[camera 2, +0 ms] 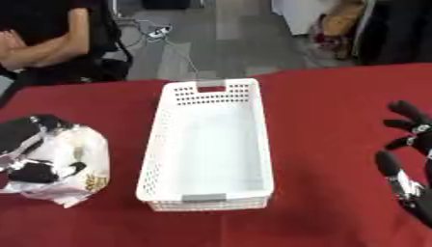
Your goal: Pick up objects on the table and place them in the box.
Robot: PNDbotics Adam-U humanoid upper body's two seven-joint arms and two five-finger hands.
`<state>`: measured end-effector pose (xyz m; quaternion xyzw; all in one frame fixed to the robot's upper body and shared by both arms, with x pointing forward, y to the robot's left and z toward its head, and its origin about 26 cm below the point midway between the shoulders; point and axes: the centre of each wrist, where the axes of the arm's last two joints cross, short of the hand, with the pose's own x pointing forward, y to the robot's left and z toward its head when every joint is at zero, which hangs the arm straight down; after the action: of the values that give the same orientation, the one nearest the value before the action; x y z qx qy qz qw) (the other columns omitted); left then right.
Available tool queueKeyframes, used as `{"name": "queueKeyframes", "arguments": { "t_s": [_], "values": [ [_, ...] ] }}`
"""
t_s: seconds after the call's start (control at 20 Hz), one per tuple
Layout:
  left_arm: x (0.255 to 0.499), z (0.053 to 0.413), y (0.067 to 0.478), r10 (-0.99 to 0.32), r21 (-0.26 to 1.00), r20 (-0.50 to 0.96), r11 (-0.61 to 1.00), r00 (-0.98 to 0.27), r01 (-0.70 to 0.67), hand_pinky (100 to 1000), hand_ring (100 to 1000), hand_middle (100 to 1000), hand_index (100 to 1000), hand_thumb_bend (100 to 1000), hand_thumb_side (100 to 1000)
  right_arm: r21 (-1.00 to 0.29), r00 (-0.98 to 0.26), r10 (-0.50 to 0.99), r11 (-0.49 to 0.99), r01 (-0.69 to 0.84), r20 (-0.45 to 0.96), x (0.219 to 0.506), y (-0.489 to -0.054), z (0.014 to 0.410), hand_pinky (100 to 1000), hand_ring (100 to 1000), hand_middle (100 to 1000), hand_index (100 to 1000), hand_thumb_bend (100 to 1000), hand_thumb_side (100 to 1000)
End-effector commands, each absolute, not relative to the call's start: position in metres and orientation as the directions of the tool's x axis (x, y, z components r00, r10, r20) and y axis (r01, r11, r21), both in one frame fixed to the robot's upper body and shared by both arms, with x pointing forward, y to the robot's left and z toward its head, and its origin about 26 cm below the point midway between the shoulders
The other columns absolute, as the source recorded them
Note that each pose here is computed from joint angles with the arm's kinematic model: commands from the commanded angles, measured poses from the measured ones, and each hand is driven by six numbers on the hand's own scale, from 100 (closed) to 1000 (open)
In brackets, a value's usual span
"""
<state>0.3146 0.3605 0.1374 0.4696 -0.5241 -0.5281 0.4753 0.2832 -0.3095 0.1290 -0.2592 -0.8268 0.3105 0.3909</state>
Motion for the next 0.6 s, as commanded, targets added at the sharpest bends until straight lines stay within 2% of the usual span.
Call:
{"name": "queueKeyframes", "arguments": {
  "t_s": [0.05,0.2,0.3,0.6],
  "values": [
    [0.3164,0.1367,0.3623,-0.992,0.999,0.031,0.033,-0.123,-0.021,151,191,300,346,100,316,-0.725,-0.573,0.679,0.659,0.201,0.459,0.284,-0.3119,0.1382,551,797,886,1000,515,930],
    [0.3177,0.1371,0.3621,-0.988,0.996,0.062,0.071,-0.138,-0.061,100,100,214,223,100,324,-0.725,-0.573,0.679,0.659,0.201,0.458,0.2839,-0.312,0.1383,552,797,886,1000,516,929],
    [0.3184,0.1372,0.3618,-0.986,0.993,0.077,0.089,-0.146,-0.08,100,100,162,171,100,324,-0.725,-0.573,0.68,0.659,0.202,0.458,0.2839,-0.312,0.1382,551,797,886,1000,516,929],
    [0.32,0.1362,0.3608,-0.982,0.989,0.101,0.117,-0.162,-0.089,100,100,119,137,100,323,-0.725,-0.572,0.68,0.658,0.202,0.458,0.2839,-0.3122,0.1382,551,798,886,1000,515,929]
  ]
}}
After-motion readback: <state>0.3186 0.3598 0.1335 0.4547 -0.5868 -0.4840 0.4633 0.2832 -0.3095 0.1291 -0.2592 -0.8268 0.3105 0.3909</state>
